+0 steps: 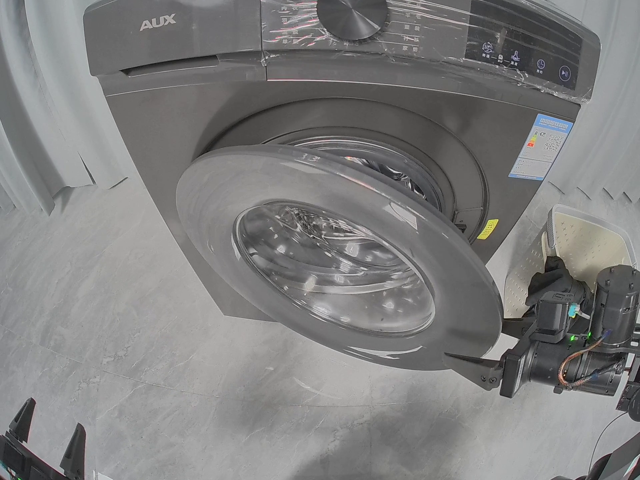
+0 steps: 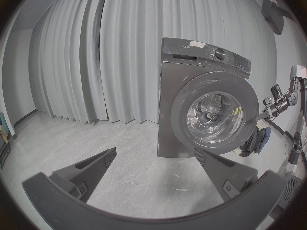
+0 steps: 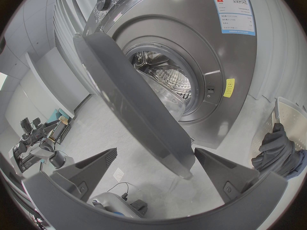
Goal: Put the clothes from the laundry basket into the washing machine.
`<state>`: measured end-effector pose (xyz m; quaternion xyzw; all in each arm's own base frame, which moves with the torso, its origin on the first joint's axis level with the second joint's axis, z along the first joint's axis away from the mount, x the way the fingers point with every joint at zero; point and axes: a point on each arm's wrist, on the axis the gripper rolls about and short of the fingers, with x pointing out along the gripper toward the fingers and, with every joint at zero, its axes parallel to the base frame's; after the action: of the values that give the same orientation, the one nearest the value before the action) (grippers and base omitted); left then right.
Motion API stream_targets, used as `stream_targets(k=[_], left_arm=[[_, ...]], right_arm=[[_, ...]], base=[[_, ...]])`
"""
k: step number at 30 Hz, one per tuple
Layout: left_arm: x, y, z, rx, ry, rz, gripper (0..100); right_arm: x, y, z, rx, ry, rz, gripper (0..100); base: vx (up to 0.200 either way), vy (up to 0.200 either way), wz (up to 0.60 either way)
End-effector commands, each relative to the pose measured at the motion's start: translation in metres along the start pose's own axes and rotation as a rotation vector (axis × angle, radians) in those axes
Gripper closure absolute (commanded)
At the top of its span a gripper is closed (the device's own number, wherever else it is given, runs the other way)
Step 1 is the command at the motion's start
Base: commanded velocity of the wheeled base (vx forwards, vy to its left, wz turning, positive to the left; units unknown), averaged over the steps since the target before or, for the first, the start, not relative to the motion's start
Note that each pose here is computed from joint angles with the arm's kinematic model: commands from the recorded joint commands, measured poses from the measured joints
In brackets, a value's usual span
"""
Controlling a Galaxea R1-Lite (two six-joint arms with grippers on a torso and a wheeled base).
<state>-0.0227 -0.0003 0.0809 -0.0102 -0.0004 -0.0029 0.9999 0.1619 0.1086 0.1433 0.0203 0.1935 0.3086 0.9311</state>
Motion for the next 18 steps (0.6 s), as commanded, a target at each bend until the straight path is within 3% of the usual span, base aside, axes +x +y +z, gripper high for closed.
stream_targets(k=[1, 4, 11, 15, 18], left_arm=[[0.0, 0.0, -0.005, -0.001, 0.004, 0.001, 0], [0.0, 0.0, -0.005, 0.0, 0.005, 0.0, 0], [0.0, 0.0, -0.005, 0.002, 0.007, 0.0, 0], [0.0, 0.0, -0.005, 0.003, 0.007, -0.002, 0], [0.0, 0.0, -0.005, 0.005, 0.005, -0.002, 0]], right_arm=[[0.0, 0.002, -0.006, -0.002, 0.026, 0.013, 0], [-0.007, 0.006, -0.019, -0.011, 0.065, 0.04, 0], [-0.025, 0.013, -0.031, -0.026, 0.064, 0.086, 0], [-0.025, 0.012, -0.024, -0.023, 0.034, 0.075, 0], [-0.017, 0.0, -0.012, 0.002, 0.005, -0.001, 0]], base=[[0.0, 0.0, 0.0], [0.0, 0.0, 0.0], [0.0, 0.0, 0.0], [0.0, 0.0, 0.0], [-0.133, 0.0, 0.0]])
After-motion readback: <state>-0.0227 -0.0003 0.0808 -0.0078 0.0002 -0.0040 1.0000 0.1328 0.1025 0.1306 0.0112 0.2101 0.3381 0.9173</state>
